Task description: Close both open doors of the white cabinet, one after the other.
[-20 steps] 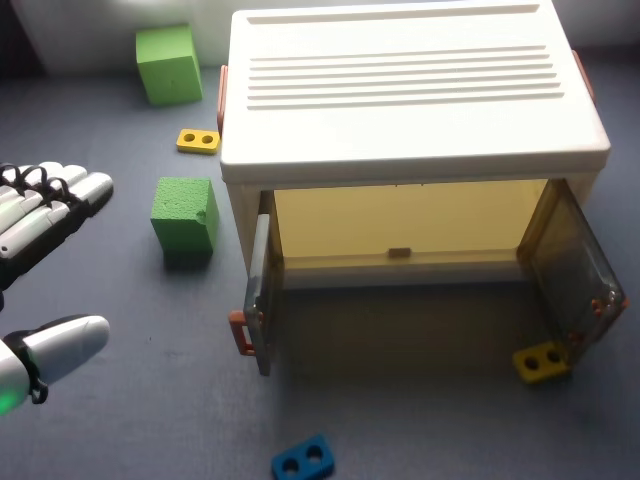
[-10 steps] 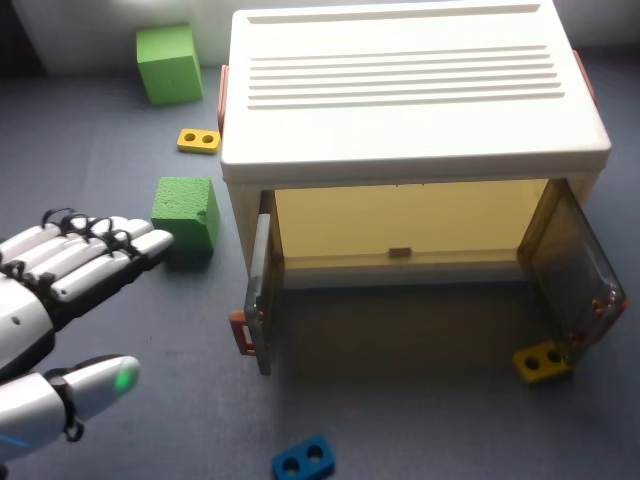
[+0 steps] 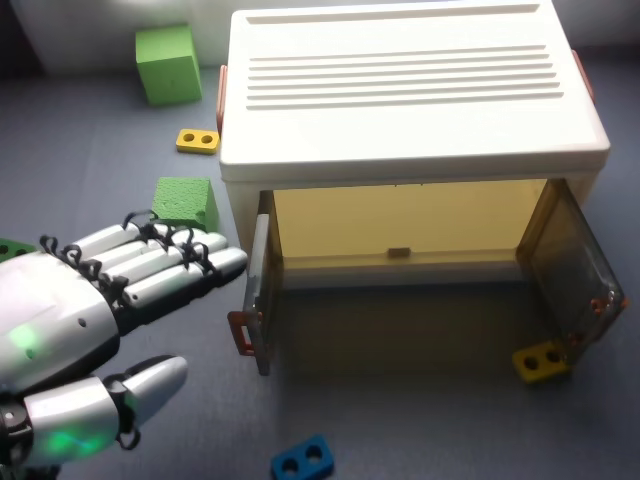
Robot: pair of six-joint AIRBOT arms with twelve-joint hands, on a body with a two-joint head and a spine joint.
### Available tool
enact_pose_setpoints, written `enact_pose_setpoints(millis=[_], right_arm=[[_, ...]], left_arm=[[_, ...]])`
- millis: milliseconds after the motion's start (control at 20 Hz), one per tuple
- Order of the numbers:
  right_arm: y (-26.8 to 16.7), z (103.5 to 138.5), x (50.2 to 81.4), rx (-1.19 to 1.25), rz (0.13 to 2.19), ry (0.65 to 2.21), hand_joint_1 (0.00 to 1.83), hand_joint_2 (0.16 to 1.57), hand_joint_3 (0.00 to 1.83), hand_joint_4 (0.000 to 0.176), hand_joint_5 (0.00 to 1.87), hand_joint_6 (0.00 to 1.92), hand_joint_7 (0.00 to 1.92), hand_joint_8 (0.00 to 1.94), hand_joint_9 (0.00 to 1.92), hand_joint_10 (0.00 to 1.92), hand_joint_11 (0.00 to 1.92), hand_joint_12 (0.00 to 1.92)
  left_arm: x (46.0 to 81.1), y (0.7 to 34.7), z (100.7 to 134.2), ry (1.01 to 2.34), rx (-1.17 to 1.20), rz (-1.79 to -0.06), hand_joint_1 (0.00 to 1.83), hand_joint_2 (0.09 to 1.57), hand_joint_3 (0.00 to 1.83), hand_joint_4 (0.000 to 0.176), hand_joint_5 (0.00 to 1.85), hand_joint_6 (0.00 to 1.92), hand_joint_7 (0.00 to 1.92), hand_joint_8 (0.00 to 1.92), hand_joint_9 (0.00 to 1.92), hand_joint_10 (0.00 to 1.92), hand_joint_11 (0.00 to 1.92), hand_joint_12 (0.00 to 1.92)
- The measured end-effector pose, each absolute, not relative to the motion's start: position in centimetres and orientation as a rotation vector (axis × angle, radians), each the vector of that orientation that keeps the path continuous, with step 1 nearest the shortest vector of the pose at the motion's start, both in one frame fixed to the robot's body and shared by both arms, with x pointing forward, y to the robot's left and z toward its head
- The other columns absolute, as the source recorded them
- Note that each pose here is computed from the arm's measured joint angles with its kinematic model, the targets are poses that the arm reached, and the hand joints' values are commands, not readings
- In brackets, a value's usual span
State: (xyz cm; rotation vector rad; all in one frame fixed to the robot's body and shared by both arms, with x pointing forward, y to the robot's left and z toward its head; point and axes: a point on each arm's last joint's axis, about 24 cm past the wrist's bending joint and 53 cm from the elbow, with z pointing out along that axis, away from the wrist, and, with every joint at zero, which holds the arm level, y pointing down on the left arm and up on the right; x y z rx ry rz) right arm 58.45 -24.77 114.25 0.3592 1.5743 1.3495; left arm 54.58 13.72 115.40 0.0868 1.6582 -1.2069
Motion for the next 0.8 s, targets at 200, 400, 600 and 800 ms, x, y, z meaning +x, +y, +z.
enact_pose_setpoints(millis=[200,400,600,800], right_arm=[[-24.8,114.2,58.5,0.360,1.349,1.575,0.00,1.35,0.00,0.000,0.10,0.00,0.07,0.00,0.03,0.00,0.08,0.00],[-24.8,114.2,58.5,0.361,1.349,1.574,0.00,1.34,0.00,0.000,0.11,0.01,0.08,0.01,0.05,0.01,0.09,0.01],[-24.7,114.1,58.4,0.362,1.351,1.575,0.00,1.35,0.00,0.000,0.12,0.01,0.09,0.01,0.06,0.01,0.10,0.01],[-24.8,114.1,58.5,0.364,1.349,1.574,0.00,1.35,0.00,0.004,0.13,0.01,0.09,0.01,0.06,0.01,0.10,0.01]], left_arm=[[54.4,13.1,115.4,1.666,0.109,-1.223,0.00,1.57,0.25,0.000,0.07,0.00,0.09,0.00,0.15,0.00,0.00,0.53],[54.5,11.8,115.7,1.656,0.137,-1.266,0.01,1.57,0.28,0.000,0.05,0.00,0.10,0.00,0.13,0.00,0.00,0.46],[54.5,10.1,115.8,1.651,0.177,-1.312,0.00,1.57,0.25,0.000,0.05,0.00,0.04,0.00,0.07,0.01,0.00,0.19],[54.4,9.3,115.9,1.651,0.210,-1.325,0.00,1.57,0.31,0.000,0.01,0.00,0.01,0.00,0.05,0.00,0.00,0.14]])
